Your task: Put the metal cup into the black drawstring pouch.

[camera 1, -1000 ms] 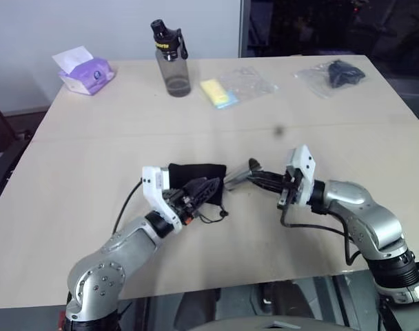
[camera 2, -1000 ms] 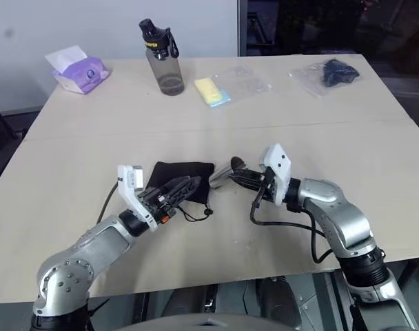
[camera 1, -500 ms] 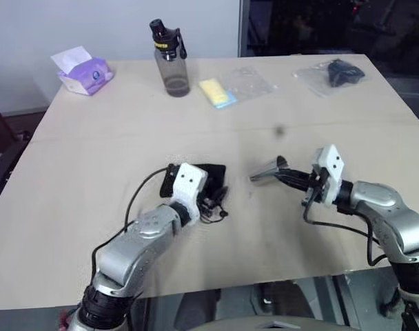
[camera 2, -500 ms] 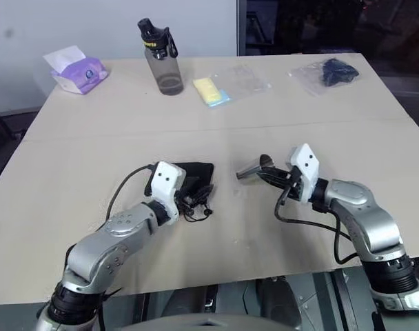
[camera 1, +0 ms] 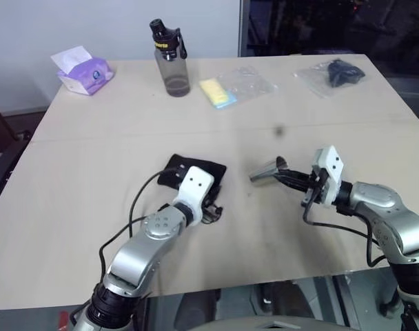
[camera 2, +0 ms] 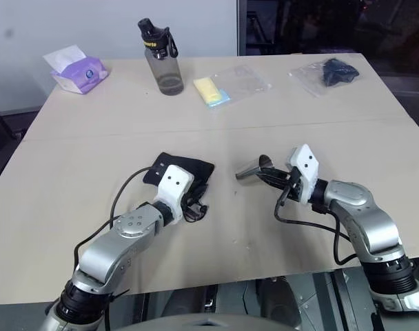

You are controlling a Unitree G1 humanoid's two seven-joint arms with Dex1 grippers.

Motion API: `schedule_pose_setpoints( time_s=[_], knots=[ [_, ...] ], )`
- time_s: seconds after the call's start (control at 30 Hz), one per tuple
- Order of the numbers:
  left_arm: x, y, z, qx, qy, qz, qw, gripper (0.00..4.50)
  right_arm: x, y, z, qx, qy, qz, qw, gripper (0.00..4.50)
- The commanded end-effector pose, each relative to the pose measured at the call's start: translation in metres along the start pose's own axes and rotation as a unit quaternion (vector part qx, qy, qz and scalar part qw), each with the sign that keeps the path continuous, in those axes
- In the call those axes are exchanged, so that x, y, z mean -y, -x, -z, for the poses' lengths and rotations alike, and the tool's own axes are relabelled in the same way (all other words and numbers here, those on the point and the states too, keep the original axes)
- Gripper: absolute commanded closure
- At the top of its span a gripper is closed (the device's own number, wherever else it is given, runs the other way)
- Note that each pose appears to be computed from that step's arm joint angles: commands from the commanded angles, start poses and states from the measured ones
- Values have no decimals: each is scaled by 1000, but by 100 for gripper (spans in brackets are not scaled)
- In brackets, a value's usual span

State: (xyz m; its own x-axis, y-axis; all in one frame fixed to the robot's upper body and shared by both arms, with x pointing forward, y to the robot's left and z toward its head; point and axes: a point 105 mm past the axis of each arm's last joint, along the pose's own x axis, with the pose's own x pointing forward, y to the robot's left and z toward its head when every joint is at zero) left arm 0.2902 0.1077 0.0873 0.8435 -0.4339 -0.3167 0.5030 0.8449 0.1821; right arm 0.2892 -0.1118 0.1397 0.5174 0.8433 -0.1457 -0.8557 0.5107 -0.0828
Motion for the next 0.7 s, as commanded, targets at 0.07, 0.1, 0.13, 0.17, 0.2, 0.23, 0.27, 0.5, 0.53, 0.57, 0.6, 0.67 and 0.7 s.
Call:
schedule_pose_setpoints(
  time_s=[0.07, 0.1, 0.13, 0.17, 0.2, 0.23, 0.27, 0.5, 0.53, 0.57, 0.6, 0.67, 0.7],
  knots=[
    [-8, 4, -2, 9, 38, -15, 999, 449, -1, 1, -13, 19, 26, -4, 999, 450],
    [-9, 5, -2, 10, 47, -15, 999, 449, -1, 1, -14, 20, 26, -5, 999, 450],
    [-10, 6, -2, 13, 53, -12, 998, 449, -1, 0, -14, 22, 26, -6, 999, 450],
    [-10, 8, -6, 22, 64, -7, 998, 449, -2, 0, -16, 25, 26, -8, 999, 450],
    [-11, 10, -12, 38, 83, 0, 996, 449, -4, -1, -19, 32, 25, -11, 999, 450],
    [-11, 11, -17, 52, 103, 7, 993, 449, -5, -1, -22, 38, 24, -15, 999, 450],
    [-11, 14, -26, 73, 132, 18, 988, 449, -7, -2, -25, 46, 22, -19, 999, 450],
    [-14, 32, -53, 146, 282, 86, 944, 449, -27, -16, -58, 126, -5, -39, 991, 450],
    [-15, 34, -53, 148, 297, 93, 939, 449, -30, -19, -63, 139, -9, -40, 989, 450],
    [-15, 35, -53, 148, 307, 99, 935, 449, -32, -21, -69, 152, -14, -39, 988, 450],
    [-14, 36, -53, 147, 313, 104, 932, 449, -33, -22, -73, 164, -20, -37, 986, 450],
    [-13, 38, -52, 144, 320, 111, 930, 449, -35, -24, -78, 175, -26, -35, 984, 450],
    [-13, 39, -53, 148, 332, 116, 924, 449, -36, -24, -80, 178, -29, -33, 983, 450]
  ],
)
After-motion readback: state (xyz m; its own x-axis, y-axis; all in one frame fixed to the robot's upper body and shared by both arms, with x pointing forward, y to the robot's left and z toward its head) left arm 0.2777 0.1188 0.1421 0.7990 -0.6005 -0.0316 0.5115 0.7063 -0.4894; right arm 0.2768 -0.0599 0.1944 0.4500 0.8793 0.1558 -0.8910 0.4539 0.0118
